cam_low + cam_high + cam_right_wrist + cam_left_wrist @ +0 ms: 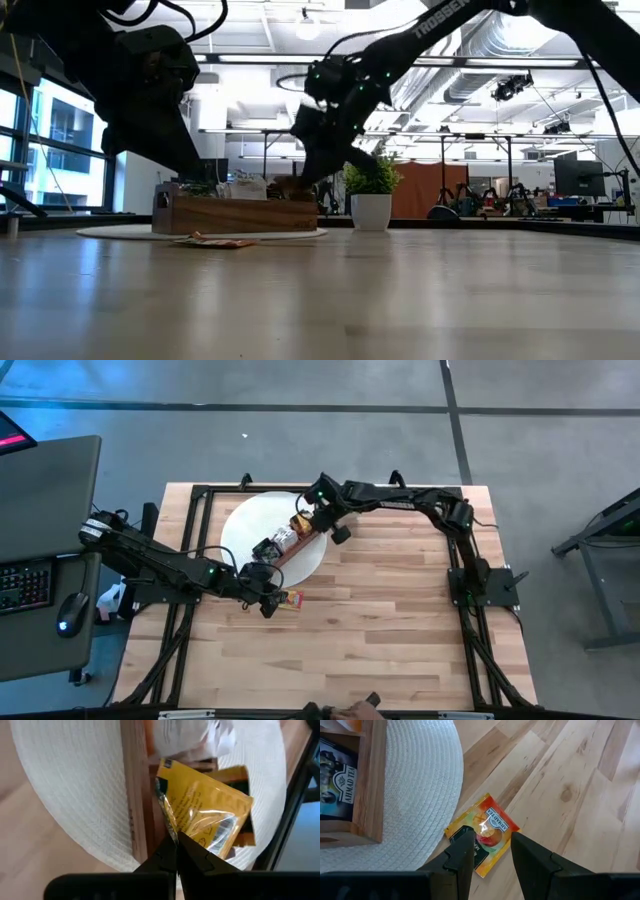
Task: Pick & Place Tea
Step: Put the orange tea bag into the right section of the wooden organizer
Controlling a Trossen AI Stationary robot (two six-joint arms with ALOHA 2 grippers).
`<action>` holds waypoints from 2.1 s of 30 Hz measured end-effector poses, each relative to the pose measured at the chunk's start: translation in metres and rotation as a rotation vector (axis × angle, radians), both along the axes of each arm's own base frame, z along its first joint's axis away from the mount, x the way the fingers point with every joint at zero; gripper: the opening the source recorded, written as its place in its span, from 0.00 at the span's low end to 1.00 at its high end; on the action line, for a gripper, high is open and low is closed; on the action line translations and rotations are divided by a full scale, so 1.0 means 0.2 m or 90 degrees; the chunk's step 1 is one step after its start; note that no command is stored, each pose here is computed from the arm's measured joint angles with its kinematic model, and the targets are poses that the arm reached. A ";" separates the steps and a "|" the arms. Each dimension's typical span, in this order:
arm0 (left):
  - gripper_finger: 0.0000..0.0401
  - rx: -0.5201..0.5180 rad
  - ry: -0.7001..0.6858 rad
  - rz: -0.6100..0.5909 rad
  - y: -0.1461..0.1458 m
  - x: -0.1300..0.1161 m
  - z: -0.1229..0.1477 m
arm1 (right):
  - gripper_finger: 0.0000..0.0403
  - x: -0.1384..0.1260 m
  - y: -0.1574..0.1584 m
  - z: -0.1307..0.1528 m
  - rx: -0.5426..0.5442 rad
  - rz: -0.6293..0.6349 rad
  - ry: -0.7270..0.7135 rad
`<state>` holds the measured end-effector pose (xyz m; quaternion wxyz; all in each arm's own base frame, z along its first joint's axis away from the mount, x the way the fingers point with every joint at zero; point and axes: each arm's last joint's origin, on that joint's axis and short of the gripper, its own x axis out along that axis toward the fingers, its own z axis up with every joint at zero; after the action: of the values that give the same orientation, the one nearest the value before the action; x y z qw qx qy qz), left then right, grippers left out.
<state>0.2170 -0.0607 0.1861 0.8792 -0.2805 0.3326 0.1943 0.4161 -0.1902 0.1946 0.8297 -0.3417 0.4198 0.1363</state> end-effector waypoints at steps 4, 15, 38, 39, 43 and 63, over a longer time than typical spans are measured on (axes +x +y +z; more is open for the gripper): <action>0.32 -0.002 0.000 0.001 0.00 0.00 0.00 | 0.00 0.00 0.01 0.00 -0.018 -0.006 0.006; 0.32 -0.001 0.001 0.001 0.00 0.00 0.00 | 0.00 0.02 0.08 0.11 0.030 0.037 0.023; 0.32 0.000 0.005 0.001 0.00 0.00 0.00 | 0.09 0.05 0.05 0.09 -0.028 0.015 0.009; 0.32 0.000 0.005 0.001 0.00 0.00 0.00 | 0.11 0.05 0.05 0.09 -0.026 0.012 0.010; 0.32 0.001 0.007 0.001 0.00 0.00 0.00 | 0.19 0.06 0.04 0.09 -0.028 0.010 0.000; 0.32 -0.004 0.002 0.021 0.01 0.00 0.00 | 0.11 -0.03 0.29 0.52 -0.068 -0.164 -0.094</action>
<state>0.2164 -0.0597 0.1855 0.8744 -0.2884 0.3297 0.2085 0.4108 -0.1332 0.2981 0.8495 -0.3379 0.4047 -0.0190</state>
